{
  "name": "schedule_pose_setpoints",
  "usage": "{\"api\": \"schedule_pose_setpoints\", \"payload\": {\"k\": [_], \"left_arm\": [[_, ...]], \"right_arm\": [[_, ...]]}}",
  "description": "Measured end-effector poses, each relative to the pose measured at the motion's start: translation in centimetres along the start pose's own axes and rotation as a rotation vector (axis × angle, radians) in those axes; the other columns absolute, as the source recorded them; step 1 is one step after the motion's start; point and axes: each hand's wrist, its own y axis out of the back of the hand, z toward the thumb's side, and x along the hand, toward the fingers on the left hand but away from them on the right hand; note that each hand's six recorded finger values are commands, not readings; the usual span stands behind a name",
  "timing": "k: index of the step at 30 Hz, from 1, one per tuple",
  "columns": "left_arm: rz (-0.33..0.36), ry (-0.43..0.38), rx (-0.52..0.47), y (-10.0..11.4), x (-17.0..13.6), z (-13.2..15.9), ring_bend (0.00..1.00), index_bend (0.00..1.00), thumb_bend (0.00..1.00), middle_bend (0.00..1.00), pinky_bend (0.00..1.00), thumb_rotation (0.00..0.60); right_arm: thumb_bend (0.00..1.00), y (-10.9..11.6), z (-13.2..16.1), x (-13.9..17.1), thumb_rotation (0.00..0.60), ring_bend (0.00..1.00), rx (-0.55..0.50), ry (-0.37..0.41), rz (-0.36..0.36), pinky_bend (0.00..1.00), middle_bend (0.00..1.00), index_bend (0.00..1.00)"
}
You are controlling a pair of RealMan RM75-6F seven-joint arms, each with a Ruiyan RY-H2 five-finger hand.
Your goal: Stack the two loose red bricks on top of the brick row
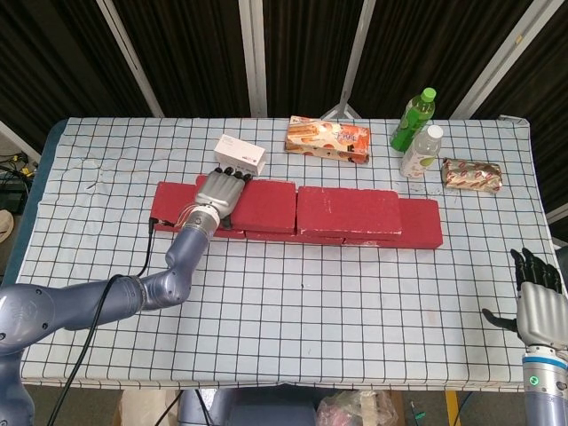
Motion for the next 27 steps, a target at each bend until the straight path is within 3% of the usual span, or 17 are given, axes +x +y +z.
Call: {"api": "schedule_pose_setpoints", "payload": {"k": [27], "left_arm": [[-0.014,0.024,0.0,-0.06,-0.03,-0.29,0.07,0.16,0.0,0.08,0.13,0.6]], "right_arm": [[0.15,-0.06,-0.08,0.0,0.6,0.0,0.004,-0.009,0.006,0.0,0.0,0.05]]}}
